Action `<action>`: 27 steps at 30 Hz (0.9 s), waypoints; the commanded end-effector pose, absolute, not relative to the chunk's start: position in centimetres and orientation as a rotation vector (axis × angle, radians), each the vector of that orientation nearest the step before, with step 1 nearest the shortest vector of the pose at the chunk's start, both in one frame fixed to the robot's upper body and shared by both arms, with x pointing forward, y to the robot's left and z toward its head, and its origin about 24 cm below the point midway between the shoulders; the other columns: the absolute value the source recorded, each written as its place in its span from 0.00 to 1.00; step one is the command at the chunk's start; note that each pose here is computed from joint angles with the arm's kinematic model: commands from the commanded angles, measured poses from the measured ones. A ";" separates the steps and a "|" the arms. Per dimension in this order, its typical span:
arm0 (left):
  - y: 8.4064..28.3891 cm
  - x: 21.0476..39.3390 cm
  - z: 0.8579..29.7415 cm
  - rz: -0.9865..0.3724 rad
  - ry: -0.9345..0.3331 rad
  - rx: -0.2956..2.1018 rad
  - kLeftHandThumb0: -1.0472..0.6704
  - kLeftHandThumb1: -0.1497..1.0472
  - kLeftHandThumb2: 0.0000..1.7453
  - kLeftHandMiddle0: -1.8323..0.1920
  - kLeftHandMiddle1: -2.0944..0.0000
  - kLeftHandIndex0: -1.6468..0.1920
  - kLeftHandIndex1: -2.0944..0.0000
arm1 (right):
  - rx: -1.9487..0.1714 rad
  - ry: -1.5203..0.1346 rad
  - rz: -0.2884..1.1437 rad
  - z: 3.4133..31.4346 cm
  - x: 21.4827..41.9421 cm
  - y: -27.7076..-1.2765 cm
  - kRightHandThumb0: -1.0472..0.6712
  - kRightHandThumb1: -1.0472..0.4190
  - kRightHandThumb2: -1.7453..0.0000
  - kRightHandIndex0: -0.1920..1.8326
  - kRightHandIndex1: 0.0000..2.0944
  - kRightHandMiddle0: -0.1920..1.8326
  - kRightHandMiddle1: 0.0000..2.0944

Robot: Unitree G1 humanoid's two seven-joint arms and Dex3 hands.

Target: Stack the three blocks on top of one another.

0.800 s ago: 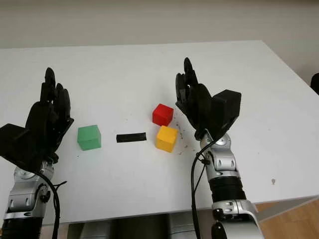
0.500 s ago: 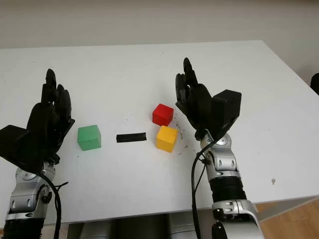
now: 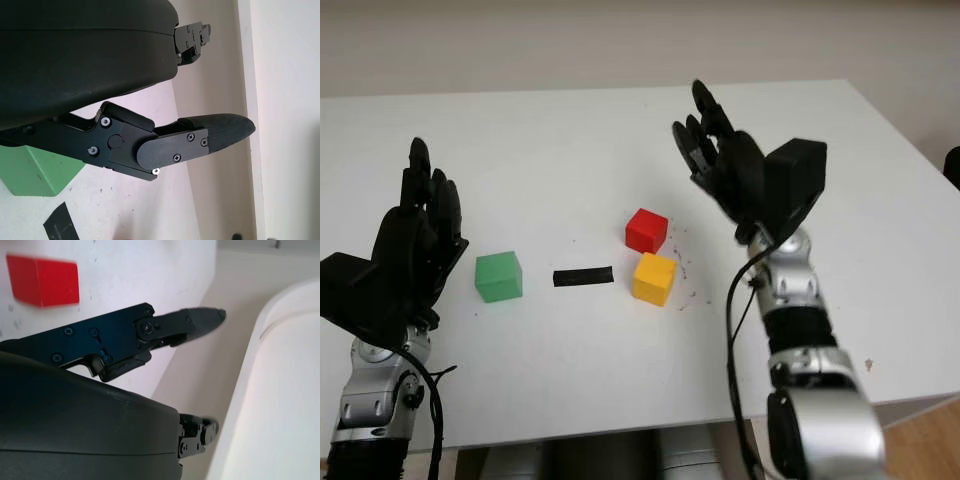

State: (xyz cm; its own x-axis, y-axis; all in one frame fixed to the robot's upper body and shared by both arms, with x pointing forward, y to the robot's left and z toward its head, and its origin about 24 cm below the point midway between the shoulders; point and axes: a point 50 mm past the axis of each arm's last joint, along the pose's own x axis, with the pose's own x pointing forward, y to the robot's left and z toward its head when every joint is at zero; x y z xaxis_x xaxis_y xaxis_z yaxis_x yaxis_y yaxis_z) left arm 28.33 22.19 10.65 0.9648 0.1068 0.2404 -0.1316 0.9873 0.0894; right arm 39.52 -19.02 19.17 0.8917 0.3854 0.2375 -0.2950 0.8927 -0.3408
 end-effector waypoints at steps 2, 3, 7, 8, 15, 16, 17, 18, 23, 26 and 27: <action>22.3 28.1 10.7 0.125 -0.245 0.111 0.18 1.00 0.35 1.00 1.00 1.00 1.00 | -0.463 -0.351 0.414 21.6 40.0 -18.7 0.35 0.15 0.97 0.27 0.16 0.13 0.39; 22.3 28.1 10.7 0.124 -0.245 0.115 0.18 1.00 0.35 1.00 1.00 1.00 1.00 | -0.538 -0.367 0.421 22.1 40.1 -18.7 0.35 0.16 0.98 0.28 0.17 0.13 0.41; 22.2 27.9 10.7 0.125 -0.244 0.117 0.19 1.00 0.35 1.00 1.00 1.00 1.00 | -0.742 -0.384 0.476 23.3 40.3 -18.2 0.35 0.20 0.98 0.28 0.18 0.15 0.39; 22.2 27.9 10.7 0.125 -0.240 0.118 0.19 1.00 0.35 1.00 1.00 1.00 1.00 | -0.779 -0.376 0.487 23.4 40.4 -18.1 0.35 0.20 0.98 0.28 0.17 0.15 0.39; 22.4 27.7 10.9 0.128 -0.237 0.113 0.19 1.00 0.35 1.00 1.00 1.00 1.00 | -1.216 -0.381 0.547 24.1 40.4 -17.1 0.31 0.18 0.97 0.23 0.10 0.23 0.17; 22.4 27.6 10.9 0.128 -0.236 0.116 0.19 1.00 0.36 1.00 1.00 1.00 1.00 | -1.264 -0.380 0.554 24.0 40.4 -16.9 0.31 0.18 0.97 0.22 0.08 0.25 0.14; 22.4 27.6 10.8 0.128 -0.234 0.119 0.19 1.00 0.36 1.00 1.00 1.00 1.00 | -1.327 -0.387 0.561 24.0 40.4 -16.6 0.31 0.18 0.97 0.22 0.08 0.25 0.13; 22.4 27.5 10.8 0.128 -0.232 0.120 0.19 1.00 0.36 1.00 1.00 1.00 1.00 | -1.387 -0.397 0.568 24.0 40.4 -16.3 0.30 0.18 0.97 0.21 0.07 0.25 0.12; 22.4 27.5 10.7 0.129 -0.224 0.126 0.19 1.00 0.36 1.00 1.00 1.00 1.00 | -1.531 -0.459 0.605 23.5 40.2 -15.2 0.36 0.19 0.97 0.20 0.05 0.28 0.10; 22.4 27.4 10.7 0.129 -0.223 0.127 0.19 1.00 0.36 1.00 1.00 1.00 1.00 | -1.602 -0.521 0.608 23.0 40.0 -14.8 0.35 0.19 0.97 0.21 0.05 0.30 0.10; 22.4 27.4 10.7 0.129 -0.220 0.125 0.18 1.00 0.36 1.00 1.00 1.00 1.00 | -1.630 -0.539 0.610 22.9 40.0 -14.8 0.34 0.19 0.97 0.21 0.05 0.30 0.10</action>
State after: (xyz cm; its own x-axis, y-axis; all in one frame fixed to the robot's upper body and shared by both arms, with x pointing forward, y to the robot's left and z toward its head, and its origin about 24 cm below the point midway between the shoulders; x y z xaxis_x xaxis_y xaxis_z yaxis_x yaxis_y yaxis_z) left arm 27.62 22.39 10.28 0.9703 0.1176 0.2115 -0.1413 0.9848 0.1009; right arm 40.01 -14.76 21.58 0.7549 0.6463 -0.1114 -0.0493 -0.1134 -0.9923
